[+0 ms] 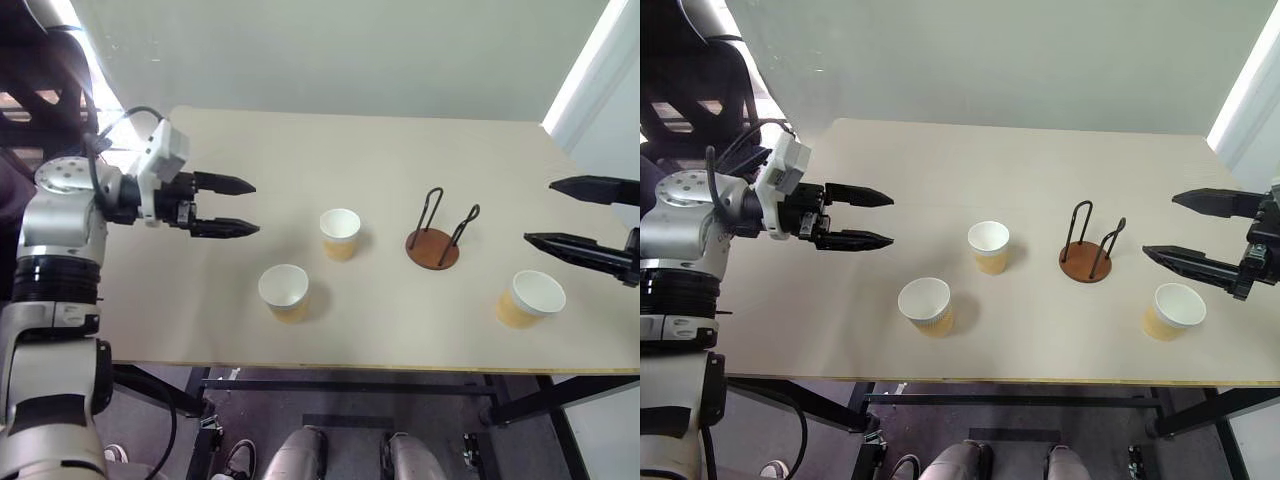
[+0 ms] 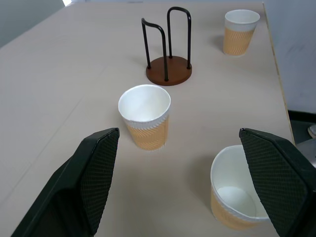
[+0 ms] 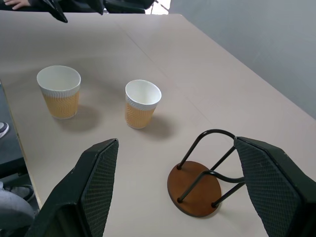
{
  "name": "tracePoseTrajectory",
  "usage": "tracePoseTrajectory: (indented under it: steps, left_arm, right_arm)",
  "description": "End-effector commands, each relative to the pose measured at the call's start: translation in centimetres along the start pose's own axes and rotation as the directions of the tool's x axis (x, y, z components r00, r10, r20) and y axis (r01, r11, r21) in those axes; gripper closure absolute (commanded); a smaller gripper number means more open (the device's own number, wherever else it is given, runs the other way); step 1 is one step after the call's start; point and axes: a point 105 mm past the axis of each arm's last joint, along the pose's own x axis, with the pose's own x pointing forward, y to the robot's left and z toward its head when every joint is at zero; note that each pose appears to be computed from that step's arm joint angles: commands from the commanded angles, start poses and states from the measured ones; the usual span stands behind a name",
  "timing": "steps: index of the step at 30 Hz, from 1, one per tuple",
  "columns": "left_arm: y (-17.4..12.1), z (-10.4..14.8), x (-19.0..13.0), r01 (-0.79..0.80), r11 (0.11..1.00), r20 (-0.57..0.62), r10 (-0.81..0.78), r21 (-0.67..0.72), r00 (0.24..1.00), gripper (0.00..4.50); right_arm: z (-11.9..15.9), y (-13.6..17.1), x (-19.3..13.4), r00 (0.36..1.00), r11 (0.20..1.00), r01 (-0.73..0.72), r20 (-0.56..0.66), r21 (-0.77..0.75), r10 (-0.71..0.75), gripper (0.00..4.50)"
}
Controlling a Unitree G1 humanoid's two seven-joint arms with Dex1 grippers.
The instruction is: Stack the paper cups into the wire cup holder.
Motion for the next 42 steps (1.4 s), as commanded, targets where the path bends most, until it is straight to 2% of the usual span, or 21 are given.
tracePoseTrajectory:
  steps: [1, 6, 11, 15, 19, 21, 27, 35, 42]
  left_arm:
    - [-0.1, 1.4, -0.9, 0.006, 0.999, 0.022, -0.008, 0.05, 1.0, 0.35]
    - [-0.2, 1.3, -1.0, 0.006, 0.999, 0.019, -0.007, 0.045, 1.0, 0.35]
    - [-0.2, 1.2, -1.1, 0.004, 0.999, 0.014, -0.004, 0.042, 1.0, 0.35]
    - [-0.4, 1.0, -0.9, 0.009, 0.999, 0.016, -0.01, 0.035, 1.0, 0.35]
    - [-0.5, 0.9, -0.8, 0.012, 0.999, 0.018, -0.012, 0.031, 1.0, 0.35]
    - [-0.5, 1.0, -0.9, 0.01, 0.999, 0.018, -0.011, 0.032, 1.0, 0.35]
    - [-0.4, 1.0, -1.0, 0.004, 0.999, 0.016, -0.005, 0.033, 1.0, 0.35]
    - [-0.5, 1.0, -1.0, -0.001, 1.0, 0.02, 0.0, 0.031, 1.0, 0.35]
    - [-0.6, 0.8, -1.3, -0.012, 1.0, 0.011, 0.012, 0.027, 1.0, 0.35]
  right_arm:
    - [1.0, 0.0, -0.5, 1.0, 0.999, 0.009, 0.019, -0.038, -0.008, 0.63]
    - [0.9, 0.0, -0.5, 1.0, 1.0, 0.002, 0.015, -0.031, -0.002, 0.63]
    - [-0.6, -0.6, 0.0, 0.997, 0.998, 0.058, -0.047, -0.011, -0.059, 0.63]
    - [-4.0, -1.2, 3.2, 0.975, 0.975, 0.196, -0.131, 0.106, -0.181, 0.63]
    - [-5.3, 1.0, 6.2, 0.978, 0.954, 0.184, -0.141, 0.235, -0.154, 0.63]
    - [-6.5, 1.8, 7.3, 0.97, 0.935, 0.209, -0.184, 0.286, -0.16, 0.63]
    - [-7.8, 1.1, 9.1, 0.94, 0.882, 0.32, -0.23, 0.346, -0.25, 0.63]
    - [-9.7, -0.3, 10.5, 0.9, 0.829, 0.418, -0.294, 0.371, -0.323, 0.63]
    - [-10.2, -1.0, 12.5, 0.89, 0.83, 0.444, -0.274, 0.338, -0.364, 0.63]
